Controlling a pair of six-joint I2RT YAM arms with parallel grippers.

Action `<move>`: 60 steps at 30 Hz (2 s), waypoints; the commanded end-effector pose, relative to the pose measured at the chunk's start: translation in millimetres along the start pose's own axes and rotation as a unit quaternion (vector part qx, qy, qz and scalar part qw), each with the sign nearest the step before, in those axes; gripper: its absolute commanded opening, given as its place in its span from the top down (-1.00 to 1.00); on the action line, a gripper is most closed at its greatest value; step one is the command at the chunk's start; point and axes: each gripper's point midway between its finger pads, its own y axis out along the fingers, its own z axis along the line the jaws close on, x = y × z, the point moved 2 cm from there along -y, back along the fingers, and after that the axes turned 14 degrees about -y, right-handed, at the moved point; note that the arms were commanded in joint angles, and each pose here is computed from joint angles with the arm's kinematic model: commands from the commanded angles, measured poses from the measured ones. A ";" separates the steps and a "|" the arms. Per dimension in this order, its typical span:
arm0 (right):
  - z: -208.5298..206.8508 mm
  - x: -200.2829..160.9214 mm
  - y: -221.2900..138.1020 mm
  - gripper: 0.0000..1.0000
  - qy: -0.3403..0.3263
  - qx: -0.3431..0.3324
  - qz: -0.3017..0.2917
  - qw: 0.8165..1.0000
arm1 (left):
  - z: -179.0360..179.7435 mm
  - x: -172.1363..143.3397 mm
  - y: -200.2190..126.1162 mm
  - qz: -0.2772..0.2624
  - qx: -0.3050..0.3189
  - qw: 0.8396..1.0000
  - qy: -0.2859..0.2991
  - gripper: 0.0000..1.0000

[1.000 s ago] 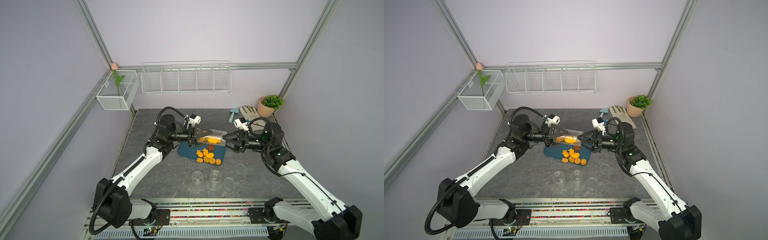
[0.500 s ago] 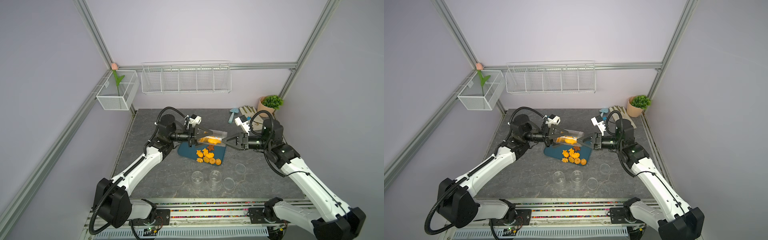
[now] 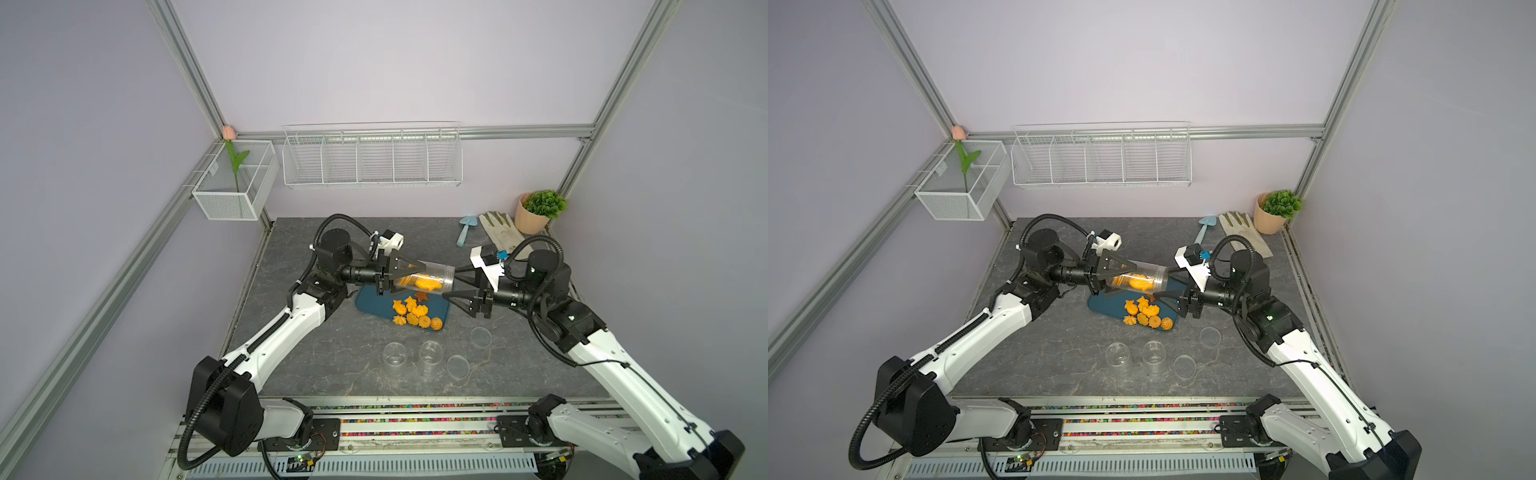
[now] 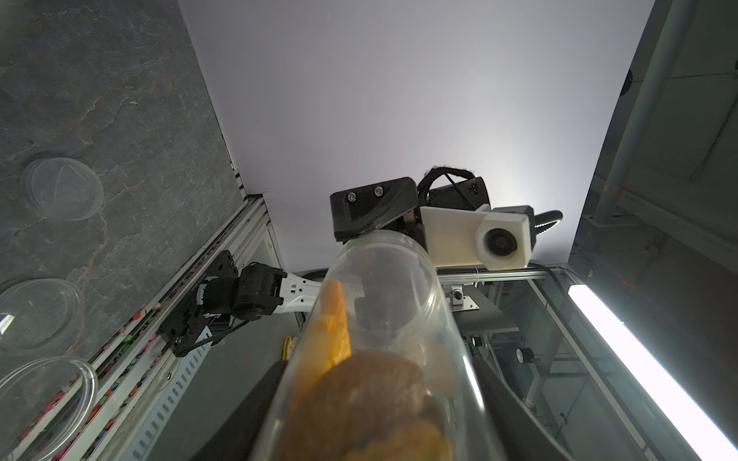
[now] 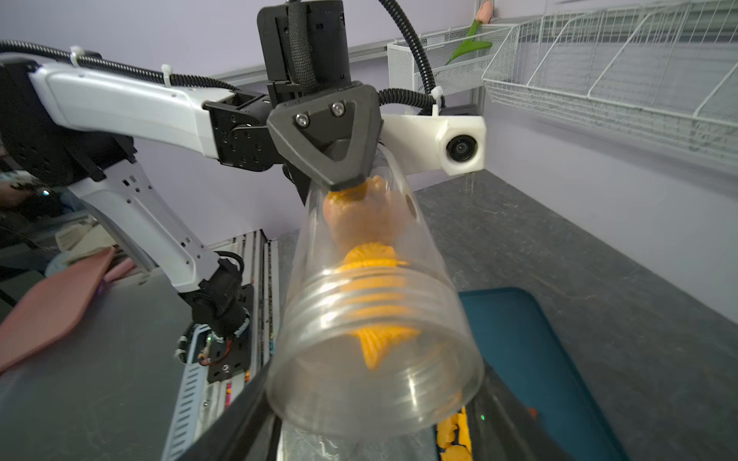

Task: Pour the cookies out of the jar
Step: Unscrew the lid from the jar.

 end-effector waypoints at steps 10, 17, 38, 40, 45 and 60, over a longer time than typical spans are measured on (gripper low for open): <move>4.7 -5.5 -22.3 0.17 -0.295 -0.058 0.057 0.952 | -8.0 -4.5 -4.5 -0.014 -0.009 1.000 0.013 -0.21; 10.0 -8.2 -26.9 0.19 -0.322 -0.064 0.066 0.942 | -8.0 -3.5 -3.6 -0.014 -0.009 1.000 0.013 -0.20; -21.7 24.5 -82.3 -0.78 0.151 -0.257 0.018 0.954 | -8.3 0.4 -1.9 -0.013 -0.009 1.000 0.013 -0.20; -24.7 28.3 -89.3 -0.78 0.222 -0.261 0.028 0.939 | -8.9 1.4 -1.2 -0.013 -0.009 1.000 0.013 -0.20; -41.4 21.1 -80.7 -0.78 0.450 -0.209 0.080 0.864 | -12.0 1.4 -1.6 -0.013 -0.010 1.000 0.018 -0.20; -60.0 -7.9 -35.6 -0.78 0.632 -0.012 -0.008 0.775 | -11.1 -1.5 -3.7 -0.014 -0.011 1.000 0.018 -0.20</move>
